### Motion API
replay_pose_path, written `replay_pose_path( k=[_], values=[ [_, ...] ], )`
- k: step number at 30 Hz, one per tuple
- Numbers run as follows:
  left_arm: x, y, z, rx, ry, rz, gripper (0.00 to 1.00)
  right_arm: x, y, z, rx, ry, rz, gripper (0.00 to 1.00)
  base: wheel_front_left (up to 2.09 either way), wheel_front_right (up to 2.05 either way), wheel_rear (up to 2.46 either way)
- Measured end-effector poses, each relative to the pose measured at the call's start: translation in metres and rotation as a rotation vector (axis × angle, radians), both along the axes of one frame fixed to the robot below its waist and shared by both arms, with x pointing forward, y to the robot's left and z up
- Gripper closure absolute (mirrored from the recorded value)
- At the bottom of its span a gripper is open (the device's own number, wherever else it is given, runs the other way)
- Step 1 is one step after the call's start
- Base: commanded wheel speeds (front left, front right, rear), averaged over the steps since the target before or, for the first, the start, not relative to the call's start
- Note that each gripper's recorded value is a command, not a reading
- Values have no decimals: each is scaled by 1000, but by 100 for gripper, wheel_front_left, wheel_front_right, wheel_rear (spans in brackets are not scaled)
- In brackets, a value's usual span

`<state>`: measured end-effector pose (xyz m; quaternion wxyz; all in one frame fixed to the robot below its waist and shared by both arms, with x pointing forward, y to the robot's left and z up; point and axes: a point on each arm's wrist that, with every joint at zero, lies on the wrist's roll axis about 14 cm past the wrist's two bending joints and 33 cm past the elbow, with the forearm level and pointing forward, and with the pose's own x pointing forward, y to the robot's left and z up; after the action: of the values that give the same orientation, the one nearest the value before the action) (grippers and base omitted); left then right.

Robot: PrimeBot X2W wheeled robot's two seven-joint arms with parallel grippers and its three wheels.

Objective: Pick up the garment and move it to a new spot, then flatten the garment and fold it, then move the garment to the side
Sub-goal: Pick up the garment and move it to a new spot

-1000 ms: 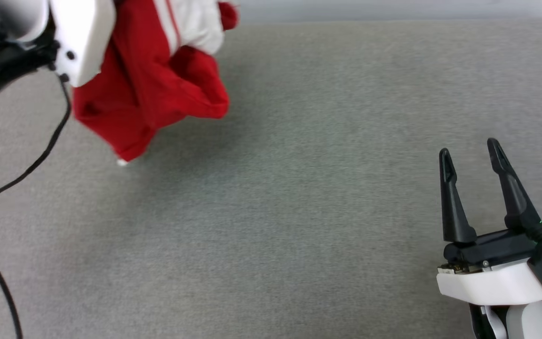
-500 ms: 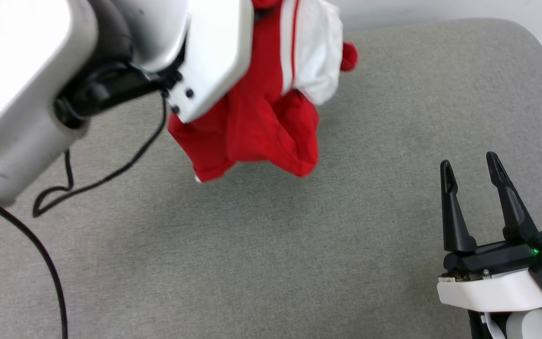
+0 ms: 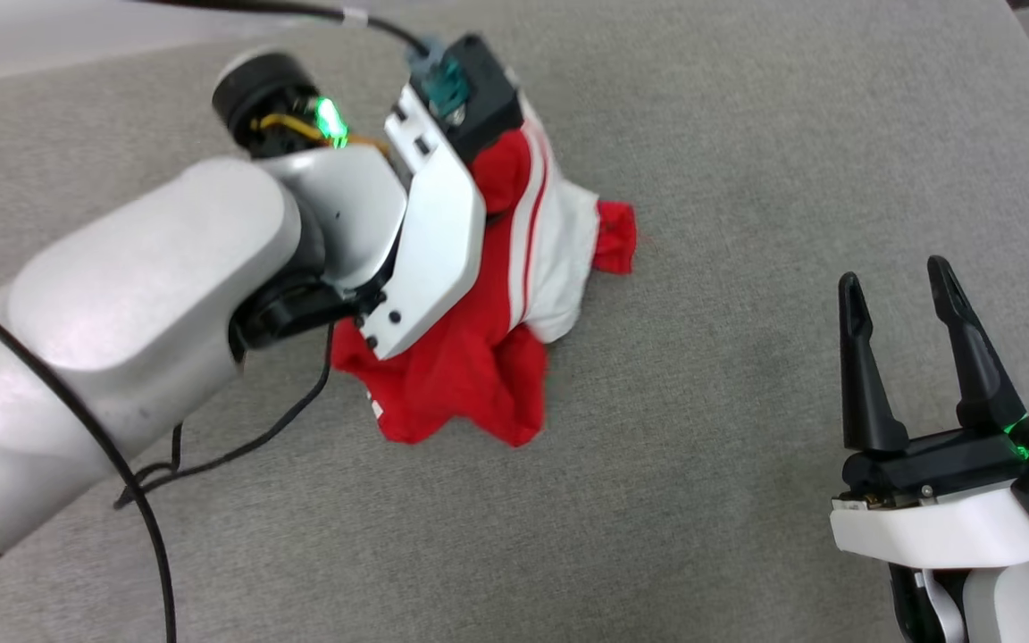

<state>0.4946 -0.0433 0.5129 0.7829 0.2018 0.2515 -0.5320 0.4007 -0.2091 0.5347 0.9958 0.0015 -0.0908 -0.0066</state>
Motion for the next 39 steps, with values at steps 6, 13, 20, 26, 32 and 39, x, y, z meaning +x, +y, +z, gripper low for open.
replay_pose_path(
  k=[6, 13, 20, 26, 32, 39],
  values=[
    [-6, 10, -76, 37, 158, 50, 100, 3, -9, -16, -8, 47, -28, 0, 0, 0, 0],
    [-9, 14, -98, -2, 148, 93, 0, 3, -7, -18, -13, 56, -19, 0, 0, 0, 0],
    [16, 8, -27, -218, -124, 146, 0, -5, 2, -9, -11, 32, 3, 0, 0, 0, 0],
    [27, 35, 31, -393, -387, 294, 0, -9, 16, 1, -13, 3, 44, 0, 0, 0, 0],
    [19, 78, 39, -437, -516, 466, 0, -11, 25, 7, -12, -16, 72, 0, 0, 0, 0],
    [-8, 145, 56, -470, -661, 758, 0, -13, 35, 12, -6, -33, 102, 0, 0, 0, 0]
  ],
)
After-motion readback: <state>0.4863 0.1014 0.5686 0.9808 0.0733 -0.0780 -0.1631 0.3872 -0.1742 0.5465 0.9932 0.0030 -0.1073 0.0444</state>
